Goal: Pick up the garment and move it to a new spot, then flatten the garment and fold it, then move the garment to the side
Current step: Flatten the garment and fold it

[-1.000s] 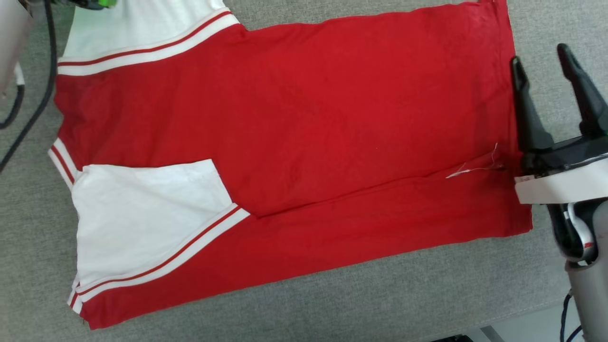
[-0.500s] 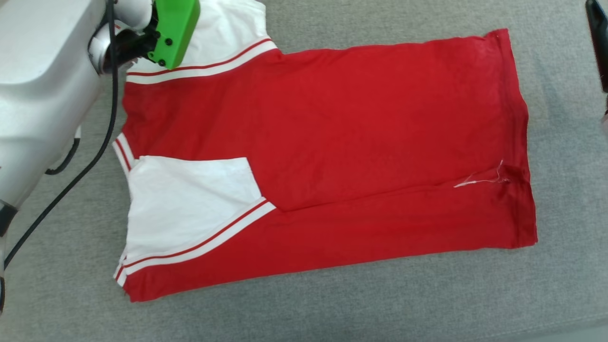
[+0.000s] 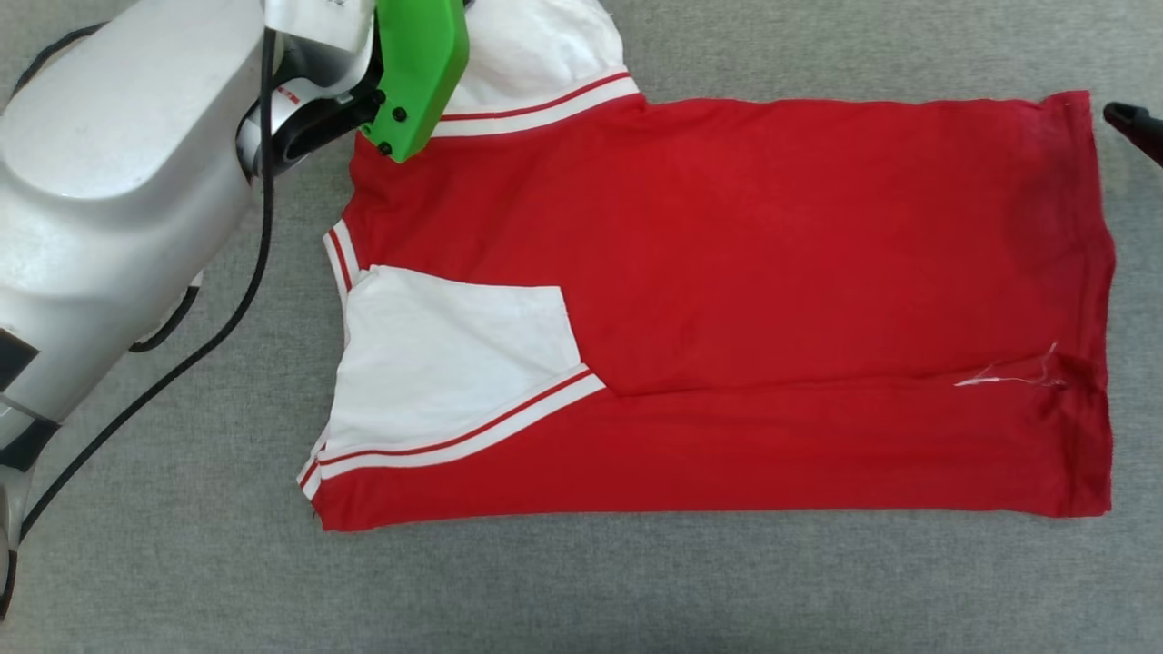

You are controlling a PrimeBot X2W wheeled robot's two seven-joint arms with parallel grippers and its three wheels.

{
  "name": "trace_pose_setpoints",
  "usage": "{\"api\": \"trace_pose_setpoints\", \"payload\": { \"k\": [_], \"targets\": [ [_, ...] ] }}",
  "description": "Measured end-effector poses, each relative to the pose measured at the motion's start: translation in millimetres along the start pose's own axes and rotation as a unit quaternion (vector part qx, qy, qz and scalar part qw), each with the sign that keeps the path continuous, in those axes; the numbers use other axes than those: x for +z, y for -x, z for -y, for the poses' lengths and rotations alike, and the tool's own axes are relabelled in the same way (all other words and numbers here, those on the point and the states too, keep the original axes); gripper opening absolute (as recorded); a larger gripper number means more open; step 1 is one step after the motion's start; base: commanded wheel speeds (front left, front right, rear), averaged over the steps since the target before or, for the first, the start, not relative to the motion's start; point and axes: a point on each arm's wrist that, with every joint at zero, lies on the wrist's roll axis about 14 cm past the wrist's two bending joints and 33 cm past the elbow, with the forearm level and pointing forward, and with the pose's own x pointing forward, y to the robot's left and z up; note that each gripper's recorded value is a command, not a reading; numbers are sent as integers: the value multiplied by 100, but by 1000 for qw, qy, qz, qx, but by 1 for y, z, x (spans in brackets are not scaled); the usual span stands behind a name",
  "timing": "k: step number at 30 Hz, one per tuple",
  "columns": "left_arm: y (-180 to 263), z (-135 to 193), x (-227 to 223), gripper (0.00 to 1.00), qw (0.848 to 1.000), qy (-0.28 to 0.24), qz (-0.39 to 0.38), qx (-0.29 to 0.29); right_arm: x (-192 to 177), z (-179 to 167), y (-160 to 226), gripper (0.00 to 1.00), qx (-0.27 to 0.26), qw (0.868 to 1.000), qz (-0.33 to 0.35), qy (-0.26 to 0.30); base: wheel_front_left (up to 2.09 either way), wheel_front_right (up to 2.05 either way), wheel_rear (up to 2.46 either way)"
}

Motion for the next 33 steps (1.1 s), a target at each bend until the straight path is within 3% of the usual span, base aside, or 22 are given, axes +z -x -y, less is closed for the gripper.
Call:
{"api": "trace_pose_setpoints", "payload": {
  "k": [10,16,17,24,33],
  "targets": [
    [-12,-2,-19,0,1000,-1,2,-5,-28,-20,-57,100,31,997,-60,-25,0,0,0],
    [-17,-6,-29,0,1000,7,-1,-3,-42,-23,-71,100,44,995,-75,-51,0,0,0],
    [-17,-7,-30,0,1000,8,-2,-3,-42,-23,-71,1,43,995,-72,-46,0,0,0],
    [-8,-9,-22,0,1000,9,15,9,-18,-24,-60,0,38,998,5,-40,0,0,0],
    [23,7,-21,0,999,18,37,18,0,-30,-16,0,33,994,99,-16,0,0,0]
  ]
}}
